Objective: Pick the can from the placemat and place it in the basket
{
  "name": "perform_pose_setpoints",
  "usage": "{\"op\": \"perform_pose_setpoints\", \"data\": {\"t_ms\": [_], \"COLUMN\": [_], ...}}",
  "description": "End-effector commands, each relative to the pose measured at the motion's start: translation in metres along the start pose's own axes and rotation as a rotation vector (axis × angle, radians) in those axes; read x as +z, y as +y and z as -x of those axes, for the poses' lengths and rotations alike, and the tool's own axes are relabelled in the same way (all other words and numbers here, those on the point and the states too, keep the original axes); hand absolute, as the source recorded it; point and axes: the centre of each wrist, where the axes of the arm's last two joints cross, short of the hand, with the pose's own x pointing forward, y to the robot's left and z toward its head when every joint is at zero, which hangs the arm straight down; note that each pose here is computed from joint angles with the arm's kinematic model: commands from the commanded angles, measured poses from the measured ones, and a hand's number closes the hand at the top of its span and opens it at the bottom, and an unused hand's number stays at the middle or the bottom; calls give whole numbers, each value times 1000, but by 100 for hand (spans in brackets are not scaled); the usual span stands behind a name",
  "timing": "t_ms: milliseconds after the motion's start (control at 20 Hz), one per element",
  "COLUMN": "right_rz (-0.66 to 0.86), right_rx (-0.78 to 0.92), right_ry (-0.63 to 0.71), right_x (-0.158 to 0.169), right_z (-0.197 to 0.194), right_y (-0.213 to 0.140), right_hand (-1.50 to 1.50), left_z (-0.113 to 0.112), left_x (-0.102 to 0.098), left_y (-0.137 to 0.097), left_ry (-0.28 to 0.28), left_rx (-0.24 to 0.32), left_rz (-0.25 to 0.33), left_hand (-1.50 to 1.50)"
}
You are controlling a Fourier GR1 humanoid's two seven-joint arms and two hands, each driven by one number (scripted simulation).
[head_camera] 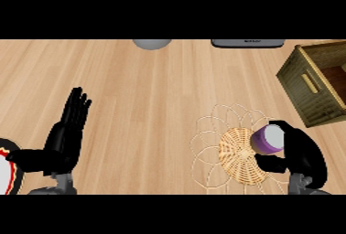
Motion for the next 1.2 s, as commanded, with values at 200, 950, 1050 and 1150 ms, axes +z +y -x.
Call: {"op": "perform_pose_setpoints", "data": {"t_ms": [200, 950, 1050, 1150], "right_rz": [-30, -231, -164, -100], "right_rx": [119, 477, 485, 437], "right_ry": [-72, -718, -828, -889], "right_x": [-4, 13, 19, 12], "right_z": [-3, 9, 17, 37], "right_y": [12, 31, 27, -4], "right_hand": [150, 150, 150, 150], "left_z": [-6, -1, -3, -3], "left_x": [21, 3, -1, -2], "left_y": [5, -6, 0, -2], "left_ry": [2, 11, -4, -2], "left_rx": [7, 2, 3, -3], "left_rz": [3, 24, 10, 3], "left_hand": [0, 0, 0, 0]}}
